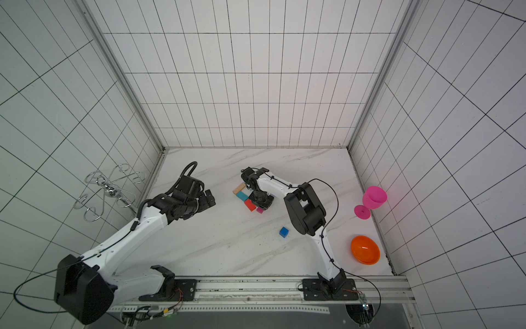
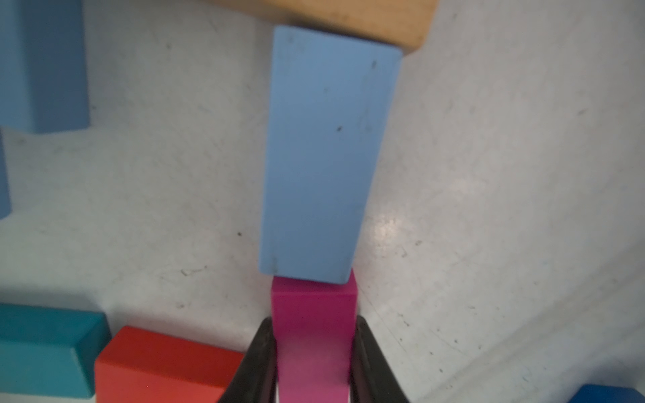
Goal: Assemble a heart with building blocks
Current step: Assemble the building block at the center of the board.
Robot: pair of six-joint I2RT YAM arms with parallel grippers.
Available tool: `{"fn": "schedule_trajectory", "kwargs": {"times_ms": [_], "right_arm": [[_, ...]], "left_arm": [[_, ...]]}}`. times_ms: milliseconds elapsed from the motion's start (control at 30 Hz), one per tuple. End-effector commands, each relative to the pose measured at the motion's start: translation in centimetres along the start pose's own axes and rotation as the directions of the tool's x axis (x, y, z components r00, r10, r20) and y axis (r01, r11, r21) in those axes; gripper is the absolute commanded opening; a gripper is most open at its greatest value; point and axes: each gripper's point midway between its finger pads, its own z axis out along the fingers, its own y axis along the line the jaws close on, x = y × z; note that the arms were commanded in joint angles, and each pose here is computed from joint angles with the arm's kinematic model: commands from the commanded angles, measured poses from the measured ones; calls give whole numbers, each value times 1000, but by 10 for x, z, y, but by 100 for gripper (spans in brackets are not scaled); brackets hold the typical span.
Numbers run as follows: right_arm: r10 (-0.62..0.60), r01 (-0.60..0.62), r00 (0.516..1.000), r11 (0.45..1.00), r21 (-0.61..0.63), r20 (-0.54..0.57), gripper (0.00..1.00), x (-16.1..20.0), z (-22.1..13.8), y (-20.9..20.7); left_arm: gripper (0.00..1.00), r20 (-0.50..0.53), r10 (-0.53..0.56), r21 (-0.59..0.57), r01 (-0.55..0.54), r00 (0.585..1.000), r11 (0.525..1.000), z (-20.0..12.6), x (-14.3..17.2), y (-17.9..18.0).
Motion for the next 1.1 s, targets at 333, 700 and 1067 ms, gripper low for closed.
{"fn": "schedule_trajectory", "kwargs": {"times_ms": [333, 700, 1067], "right_arm": [[40, -41, 999, 999, 32, 10, 0, -8, 9, -2], [49, -49, 999, 998, 33, 10, 0, -11, 10, -3], [59, -59, 998, 998, 37, 12, 0, -13, 10, -5]], "left_arm": [[98, -4, 5, -9, -5, 1000, 1000, 1, -2, 2], [98, -8, 4, -9, -5, 1000, 1000, 1, 0, 2], [98, -13, 1, -9, -1, 1000, 1000, 3, 1, 2]]}}
